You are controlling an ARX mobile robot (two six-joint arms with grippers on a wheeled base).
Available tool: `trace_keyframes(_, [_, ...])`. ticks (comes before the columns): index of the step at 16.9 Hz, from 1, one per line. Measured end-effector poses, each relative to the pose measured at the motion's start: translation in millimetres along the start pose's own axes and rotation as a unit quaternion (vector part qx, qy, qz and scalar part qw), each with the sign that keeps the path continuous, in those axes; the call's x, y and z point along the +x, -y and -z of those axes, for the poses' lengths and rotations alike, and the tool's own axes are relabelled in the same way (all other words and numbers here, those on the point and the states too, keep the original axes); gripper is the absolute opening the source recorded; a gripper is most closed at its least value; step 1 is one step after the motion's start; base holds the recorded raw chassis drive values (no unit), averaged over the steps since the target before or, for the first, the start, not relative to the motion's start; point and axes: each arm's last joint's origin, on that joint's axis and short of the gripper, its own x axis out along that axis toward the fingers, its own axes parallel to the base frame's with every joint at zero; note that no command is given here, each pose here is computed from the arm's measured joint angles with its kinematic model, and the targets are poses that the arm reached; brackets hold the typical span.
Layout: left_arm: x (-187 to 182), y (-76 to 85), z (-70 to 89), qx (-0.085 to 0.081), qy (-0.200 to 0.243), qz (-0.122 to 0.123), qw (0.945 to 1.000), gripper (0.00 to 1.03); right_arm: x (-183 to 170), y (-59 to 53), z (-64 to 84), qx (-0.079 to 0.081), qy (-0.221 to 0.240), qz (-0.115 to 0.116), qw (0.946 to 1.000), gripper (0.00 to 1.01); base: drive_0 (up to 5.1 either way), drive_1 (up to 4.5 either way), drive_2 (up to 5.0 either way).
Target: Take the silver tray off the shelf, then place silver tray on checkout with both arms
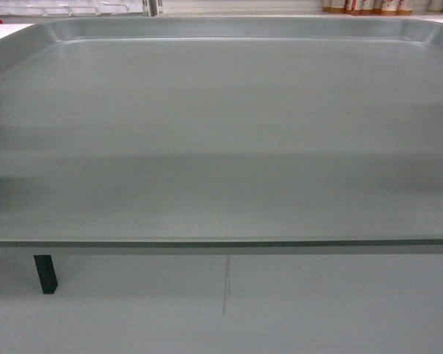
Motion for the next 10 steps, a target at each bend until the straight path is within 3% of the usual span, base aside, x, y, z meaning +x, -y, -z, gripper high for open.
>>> trace_keyframes(10, [0.0, 0.0, 0.3, 0.001, -0.002, -0.001, 1.0, 0.04, 0.4, -0.2, 0.3, 0.0, -0.001, 0.0, 1.0, 0.03, -4.9, 2.51, 2.5])
